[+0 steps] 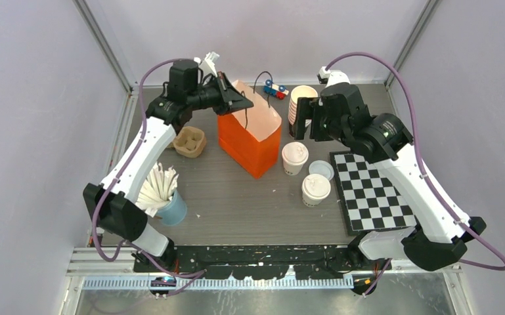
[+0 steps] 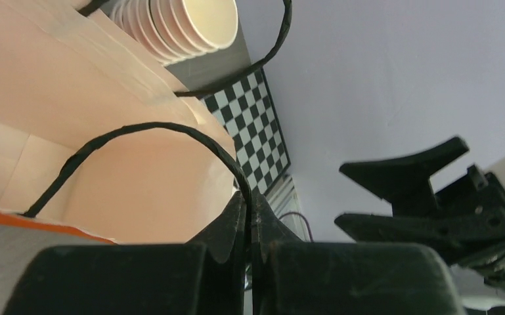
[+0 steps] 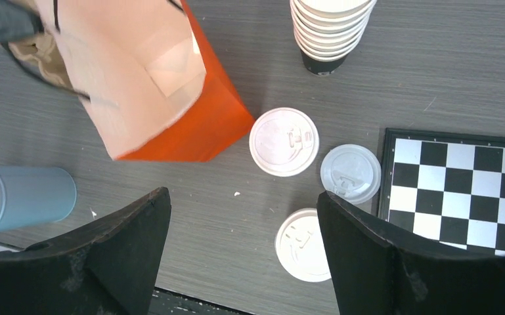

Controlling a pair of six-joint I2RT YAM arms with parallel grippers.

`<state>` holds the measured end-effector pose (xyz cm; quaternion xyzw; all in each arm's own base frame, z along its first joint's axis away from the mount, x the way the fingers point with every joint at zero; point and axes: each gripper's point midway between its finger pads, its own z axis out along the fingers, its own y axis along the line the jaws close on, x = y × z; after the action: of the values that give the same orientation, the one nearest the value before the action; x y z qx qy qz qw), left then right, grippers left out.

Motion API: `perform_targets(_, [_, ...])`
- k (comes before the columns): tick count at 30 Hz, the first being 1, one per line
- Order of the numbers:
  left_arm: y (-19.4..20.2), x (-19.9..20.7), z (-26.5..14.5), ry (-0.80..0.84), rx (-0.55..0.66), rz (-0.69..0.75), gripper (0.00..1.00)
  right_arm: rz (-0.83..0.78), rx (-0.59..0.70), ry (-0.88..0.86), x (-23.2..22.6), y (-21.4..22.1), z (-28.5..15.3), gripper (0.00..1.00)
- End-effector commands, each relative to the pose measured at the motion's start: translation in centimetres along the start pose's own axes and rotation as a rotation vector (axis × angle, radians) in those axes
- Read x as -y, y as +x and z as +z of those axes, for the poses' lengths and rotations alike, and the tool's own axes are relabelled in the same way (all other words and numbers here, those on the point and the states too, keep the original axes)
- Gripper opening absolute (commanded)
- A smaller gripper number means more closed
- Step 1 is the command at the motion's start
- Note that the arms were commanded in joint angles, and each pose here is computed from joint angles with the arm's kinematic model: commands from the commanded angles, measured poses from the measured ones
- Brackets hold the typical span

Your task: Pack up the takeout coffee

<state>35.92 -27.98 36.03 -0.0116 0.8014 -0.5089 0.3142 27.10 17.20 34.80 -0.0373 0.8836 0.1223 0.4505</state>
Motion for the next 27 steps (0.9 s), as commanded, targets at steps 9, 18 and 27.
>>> perform_targets(9, [6.4,3.0,-4.5,0.184,-0.219,0.054,0.00,-0.036,0.120,-0.147,-3.5,-4.2,0.8,0.86])
perform_targets(18, [7.7,2.3,-5.3,0.175,-0.239,0.052,0.00,-0.101,0.108,-0.284,-7.4,-5.2,4.7,0.84])
perform_targets(27, [7.9,2.1,-5.5,0.159,-0.233,0.057,0.00,-0.163,0.045,-0.342,-9.9,-3.8,10.2,0.70])
